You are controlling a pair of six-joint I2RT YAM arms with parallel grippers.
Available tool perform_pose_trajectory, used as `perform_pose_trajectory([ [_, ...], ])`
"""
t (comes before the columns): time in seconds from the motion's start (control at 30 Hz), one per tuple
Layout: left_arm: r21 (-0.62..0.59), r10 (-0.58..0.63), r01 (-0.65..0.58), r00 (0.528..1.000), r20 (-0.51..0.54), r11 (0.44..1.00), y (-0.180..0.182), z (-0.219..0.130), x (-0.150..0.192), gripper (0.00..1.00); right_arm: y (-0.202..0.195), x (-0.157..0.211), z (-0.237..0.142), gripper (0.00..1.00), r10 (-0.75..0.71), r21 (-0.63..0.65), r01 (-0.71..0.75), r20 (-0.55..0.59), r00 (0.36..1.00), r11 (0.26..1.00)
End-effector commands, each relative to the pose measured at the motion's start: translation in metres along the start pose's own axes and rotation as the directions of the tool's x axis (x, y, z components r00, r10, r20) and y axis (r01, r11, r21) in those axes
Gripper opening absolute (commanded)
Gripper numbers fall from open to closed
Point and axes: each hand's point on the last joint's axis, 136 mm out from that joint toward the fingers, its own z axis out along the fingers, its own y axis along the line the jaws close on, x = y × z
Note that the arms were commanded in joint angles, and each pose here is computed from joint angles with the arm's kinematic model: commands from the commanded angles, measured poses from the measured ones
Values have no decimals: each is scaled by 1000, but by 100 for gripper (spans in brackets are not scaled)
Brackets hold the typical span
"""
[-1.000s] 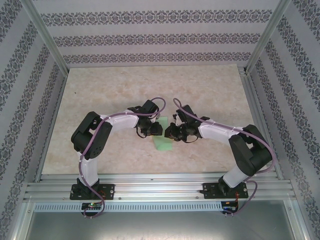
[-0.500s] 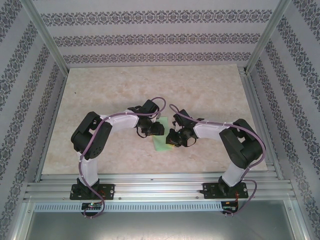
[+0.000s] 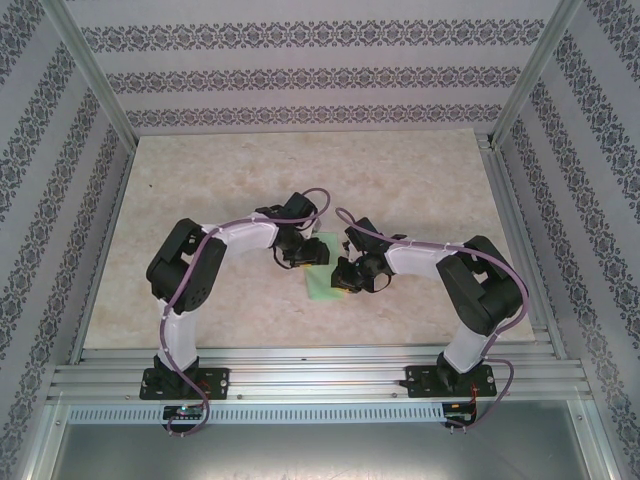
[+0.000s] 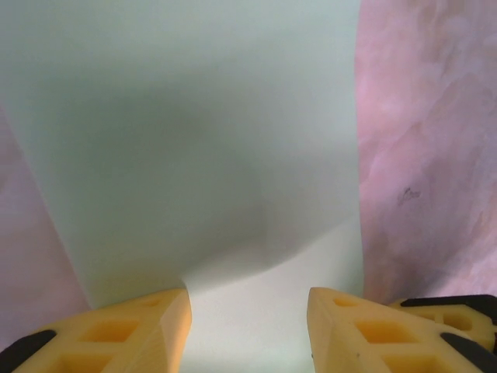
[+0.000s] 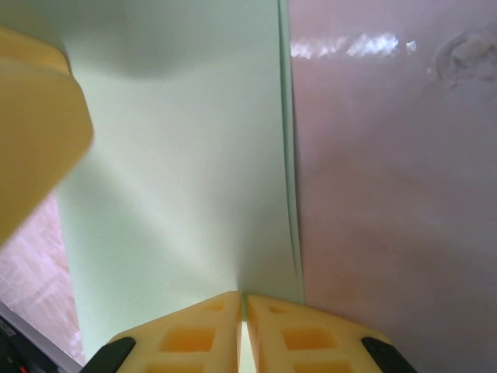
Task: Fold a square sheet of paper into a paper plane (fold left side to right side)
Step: Hold the square sheet of paper at the center of the table, then first fold the square sheet of paper in half at the center of the table.
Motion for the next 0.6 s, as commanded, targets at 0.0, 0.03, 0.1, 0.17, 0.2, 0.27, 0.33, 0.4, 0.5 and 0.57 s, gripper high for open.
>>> perform_pose_trajectory([
  [0.0, -81, -17, 24, 995, 95, 996, 37, -6, -34, 47, -60, 26, 15, 14, 57, 228, -42, -62, 996, 973],
  [0.03, -76, -20, 28, 994, 104, 997, 39, -8, -37, 47, -60, 26, 15, 14, 57, 230, -41, -62, 996, 972],
  [0.1, -53, -24, 30, 993, 116, 998, 38, -10, -43, 47, -61, 26, 16, 14, 58, 231, -43, -62, 996, 972],
  [0.17, -30, -27, 31, 991, 129, 999, 38, -11, -49, 47, -61, 26, 16, 14, 59, 230, -43, -61, 996, 972],
  [0.2, -19, -28, 31, 991, 134, 999, 37, -11, -51, 47, -60, 25, 16, 14, 58, 230, -42, -62, 996, 972],
  [0.27, -17, -37, 40, 988, 150, 999, 41, -13, -58, 47, -60, 25, 16, 14, 58, 229, -42, -62, 996, 972],
  [0.33, -15, -50, 53, 985, 165, 998, 46, -18, -63, 47, -59, 25, 15, 14, 56, 227, -41, -62, 997, 973],
  [0.4, -4, -47, 49, 979, 196, 999, 47, -31, -68, 47, -58, 24, 15, 14, 56, 223, -42, -58, 997, 974],
  [0.5, 2, -15, 15, 973, 231, 1000, 41, -52, -69, 47, -57, 23, 14, 14, 53, 220, -40, -54, 997, 975],
  [0.57, 25, 2, -8, 970, 242, 1000, 34, -61, -66, 47, -57, 23, 15, 14, 52, 221, -38, -56, 997, 975],
])
